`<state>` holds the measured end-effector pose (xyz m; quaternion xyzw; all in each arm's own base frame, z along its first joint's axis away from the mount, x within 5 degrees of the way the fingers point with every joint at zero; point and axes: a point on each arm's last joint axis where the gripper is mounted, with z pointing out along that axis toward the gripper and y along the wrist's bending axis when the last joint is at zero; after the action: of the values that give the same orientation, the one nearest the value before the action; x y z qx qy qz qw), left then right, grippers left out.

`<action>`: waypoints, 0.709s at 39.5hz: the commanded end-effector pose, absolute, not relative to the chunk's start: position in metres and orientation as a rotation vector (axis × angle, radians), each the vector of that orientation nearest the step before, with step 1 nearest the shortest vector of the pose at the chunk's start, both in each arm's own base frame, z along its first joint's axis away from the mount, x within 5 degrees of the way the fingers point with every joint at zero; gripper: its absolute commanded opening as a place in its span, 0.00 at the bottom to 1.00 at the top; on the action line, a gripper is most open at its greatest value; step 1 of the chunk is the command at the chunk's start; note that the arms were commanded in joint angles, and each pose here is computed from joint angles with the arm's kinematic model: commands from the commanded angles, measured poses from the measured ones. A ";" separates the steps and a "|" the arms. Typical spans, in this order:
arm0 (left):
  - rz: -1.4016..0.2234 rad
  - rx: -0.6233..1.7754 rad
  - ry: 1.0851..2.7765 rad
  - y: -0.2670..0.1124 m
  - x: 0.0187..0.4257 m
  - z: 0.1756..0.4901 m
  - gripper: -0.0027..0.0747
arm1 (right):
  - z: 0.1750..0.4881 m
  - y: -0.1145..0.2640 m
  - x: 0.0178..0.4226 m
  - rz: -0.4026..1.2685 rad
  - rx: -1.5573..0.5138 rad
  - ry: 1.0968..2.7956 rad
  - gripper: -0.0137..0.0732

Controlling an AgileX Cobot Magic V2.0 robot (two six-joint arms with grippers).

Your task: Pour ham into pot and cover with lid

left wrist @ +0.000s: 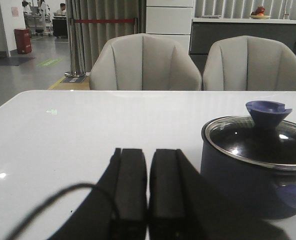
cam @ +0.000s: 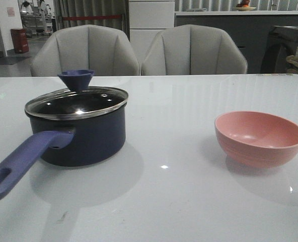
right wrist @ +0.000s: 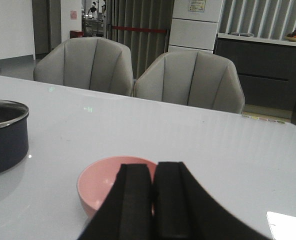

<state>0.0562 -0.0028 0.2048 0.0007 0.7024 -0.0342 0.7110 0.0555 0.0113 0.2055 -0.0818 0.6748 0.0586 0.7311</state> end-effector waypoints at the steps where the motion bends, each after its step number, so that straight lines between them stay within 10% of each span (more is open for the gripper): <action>1: -0.083 -0.008 1.484 -0.003 0.056 0.203 0.18 | 0.213 0.010 0.053 0.143 -0.145 1.373 0.34; 28: -0.083 -0.008 1.484 -0.003 0.056 0.203 0.18 | 0.213 0.010 0.053 0.161 -0.129 1.376 0.34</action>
<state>0.0562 -0.0028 0.2048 0.0007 0.7024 -0.0342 0.7110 0.0554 0.0112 0.2069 -0.0640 0.6710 0.0770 0.7347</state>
